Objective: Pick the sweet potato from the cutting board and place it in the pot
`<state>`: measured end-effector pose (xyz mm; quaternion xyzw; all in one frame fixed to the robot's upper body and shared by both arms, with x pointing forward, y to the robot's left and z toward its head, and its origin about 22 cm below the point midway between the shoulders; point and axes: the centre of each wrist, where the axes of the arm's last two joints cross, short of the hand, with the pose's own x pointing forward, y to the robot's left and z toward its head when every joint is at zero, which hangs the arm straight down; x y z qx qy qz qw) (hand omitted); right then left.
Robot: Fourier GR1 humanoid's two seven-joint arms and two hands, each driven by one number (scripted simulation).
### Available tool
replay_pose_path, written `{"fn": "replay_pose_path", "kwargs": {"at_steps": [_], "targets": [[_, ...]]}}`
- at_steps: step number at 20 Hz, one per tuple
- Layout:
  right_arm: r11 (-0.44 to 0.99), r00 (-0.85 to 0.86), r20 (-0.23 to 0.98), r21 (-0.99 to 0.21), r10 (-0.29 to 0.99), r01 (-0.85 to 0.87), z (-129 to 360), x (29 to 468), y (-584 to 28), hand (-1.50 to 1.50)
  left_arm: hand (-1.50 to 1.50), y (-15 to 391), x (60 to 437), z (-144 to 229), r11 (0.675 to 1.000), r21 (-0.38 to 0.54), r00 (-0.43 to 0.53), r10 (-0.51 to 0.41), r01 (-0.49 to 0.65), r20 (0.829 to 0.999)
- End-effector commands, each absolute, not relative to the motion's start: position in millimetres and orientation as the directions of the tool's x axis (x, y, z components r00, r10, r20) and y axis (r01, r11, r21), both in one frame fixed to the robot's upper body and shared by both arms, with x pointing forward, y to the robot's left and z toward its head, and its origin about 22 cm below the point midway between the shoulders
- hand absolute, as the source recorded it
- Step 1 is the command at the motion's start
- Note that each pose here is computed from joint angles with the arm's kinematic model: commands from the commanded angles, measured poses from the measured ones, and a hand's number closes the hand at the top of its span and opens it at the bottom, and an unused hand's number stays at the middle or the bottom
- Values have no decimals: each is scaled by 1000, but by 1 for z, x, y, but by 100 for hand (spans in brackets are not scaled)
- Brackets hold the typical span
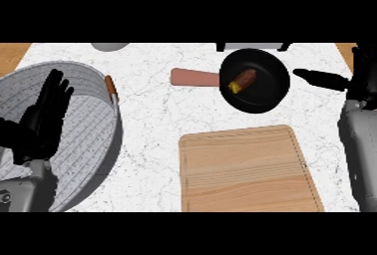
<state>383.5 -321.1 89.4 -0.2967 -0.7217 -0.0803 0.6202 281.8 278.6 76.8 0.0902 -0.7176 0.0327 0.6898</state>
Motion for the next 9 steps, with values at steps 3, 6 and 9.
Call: {"fn": "replay_pose_path", "kwargs": {"at_steps": [3,6,9], "targets": [[827,-51,938,-276,343,490,100,347,-358,-150,0,291,276,83,983,71,-36,-78,-169,996],[824,-52,935,-281,350,492,100,333,-376,-150,0,271,290,74,983,73,-55,-83,-170,995],[823,-42,940,-274,339,498,87,337,-380,-150,0,277,282,82,982,78,-34,-85,-174,996]]}}
